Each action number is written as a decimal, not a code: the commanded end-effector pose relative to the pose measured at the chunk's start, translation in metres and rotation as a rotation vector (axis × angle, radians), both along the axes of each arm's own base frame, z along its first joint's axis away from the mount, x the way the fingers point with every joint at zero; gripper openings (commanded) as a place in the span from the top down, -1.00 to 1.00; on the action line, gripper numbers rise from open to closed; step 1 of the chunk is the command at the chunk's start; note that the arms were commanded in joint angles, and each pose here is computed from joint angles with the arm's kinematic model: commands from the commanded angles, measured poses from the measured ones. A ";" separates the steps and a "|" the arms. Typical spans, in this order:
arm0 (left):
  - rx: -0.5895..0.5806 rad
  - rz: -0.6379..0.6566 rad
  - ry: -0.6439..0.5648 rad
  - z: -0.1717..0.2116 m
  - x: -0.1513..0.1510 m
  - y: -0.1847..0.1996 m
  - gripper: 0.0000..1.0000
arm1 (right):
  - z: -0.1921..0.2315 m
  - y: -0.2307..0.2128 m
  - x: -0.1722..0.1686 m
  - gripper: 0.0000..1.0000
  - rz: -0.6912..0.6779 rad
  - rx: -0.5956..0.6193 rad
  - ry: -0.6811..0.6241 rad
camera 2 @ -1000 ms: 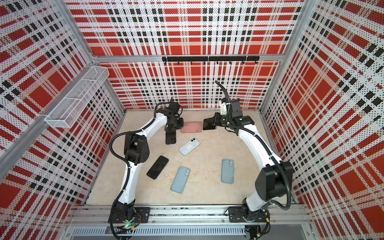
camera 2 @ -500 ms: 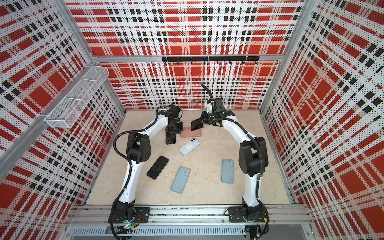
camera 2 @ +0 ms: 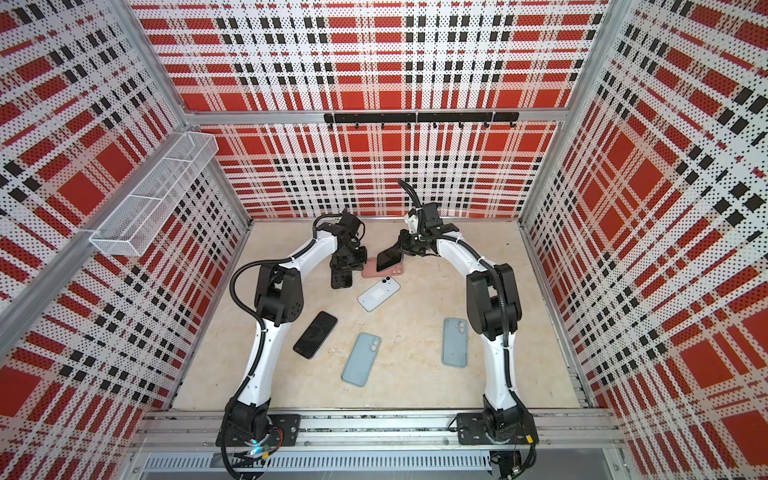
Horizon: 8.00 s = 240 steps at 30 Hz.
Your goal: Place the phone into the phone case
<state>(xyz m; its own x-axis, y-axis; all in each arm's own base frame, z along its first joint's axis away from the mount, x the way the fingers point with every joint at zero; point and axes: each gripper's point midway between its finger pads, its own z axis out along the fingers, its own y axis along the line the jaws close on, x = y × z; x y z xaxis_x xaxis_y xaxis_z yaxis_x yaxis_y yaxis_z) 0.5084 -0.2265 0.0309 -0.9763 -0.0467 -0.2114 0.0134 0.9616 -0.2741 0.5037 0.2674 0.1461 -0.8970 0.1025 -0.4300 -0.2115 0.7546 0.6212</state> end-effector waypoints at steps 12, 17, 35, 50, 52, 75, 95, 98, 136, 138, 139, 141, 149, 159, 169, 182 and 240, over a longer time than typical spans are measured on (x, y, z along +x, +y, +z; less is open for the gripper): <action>-0.012 0.159 -0.030 -0.008 0.015 0.017 1.00 | 0.037 0.009 0.011 1.00 -0.014 0.079 -0.119; 0.028 0.149 -0.052 -0.007 0.011 0.016 1.00 | 0.038 0.006 0.006 1.00 -0.021 0.077 -0.128; 0.188 -0.073 -0.069 -0.008 -0.032 -0.002 1.00 | 0.057 -0.015 -0.007 1.00 -0.072 0.107 -0.179; 0.223 -0.198 -0.054 -0.015 -0.080 -0.022 1.00 | 0.055 -0.036 -0.019 1.00 -0.110 0.109 -0.182; 0.206 -0.212 -0.054 -0.014 -0.088 -0.026 1.00 | 0.053 -0.037 -0.021 1.00 -0.108 0.108 -0.174; -0.005 -0.085 -0.059 0.000 -0.081 -0.017 0.60 | 0.009 -0.017 -0.047 1.00 -0.054 0.124 -0.063; -0.287 -0.021 -0.209 0.057 -0.080 -0.022 -0.50 | -0.033 0.003 -0.068 1.00 -0.021 0.175 0.112; -0.323 -0.016 -0.193 0.048 -0.083 -0.028 -0.50 | -0.046 0.004 -0.068 1.00 -0.029 0.169 0.141; -0.370 0.001 -0.184 0.032 -0.091 -0.038 -0.55 | -0.110 -0.013 -0.067 0.29 -0.084 0.003 0.207; -0.370 -0.002 -0.191 0.035 -0.090 -0.039 -0.56 | -0.102 -0.014 -0.064 0.20 -0.089 -0.007 0.187; -0.371 -0.003 -0.194 0.036 -0.090 -0.039 -0.56 | -0.100 -0.017 -0.064 0.14 -0.093 -0.018 0.180; -0.370 -0.004 -0.205 0.040 -0.089 -0.038 -0.57 | -0.094 -0.020 -0.061 0.03 -0.099 -0.039 0.159; -0.317 0.006 -0.358 0.082 -0.080 -0.019 -0.69 | -0.063 -0.035 -0.054 -0.42 -0.118 -0.130 0.061; -0.195 0.039 -0.797 0.213 -0.082 0.035 -0.99 | -0.021 -0.060 -0.053 -0.64 -0.148 -0.251 -0.074; -0.380 0.119 -1.050 0.307 -0.108 0.093 -0.99 | 0.012 -0.054 -0.073 -0.60 -0.092 -0.121 -0.161; -0.559 -0.067 -0.557 0.173 -0.107 0.014 -1.00 | -0.029 -0.059 -0.106 -0.59 -0.118 0.002 0.007; -0.579 0.037 -0.167 -0.011 -0.101 -0.048 -0.14 | -0.026 -0.013 -0.090 -0.44 0.026 0.459 -0.039</action>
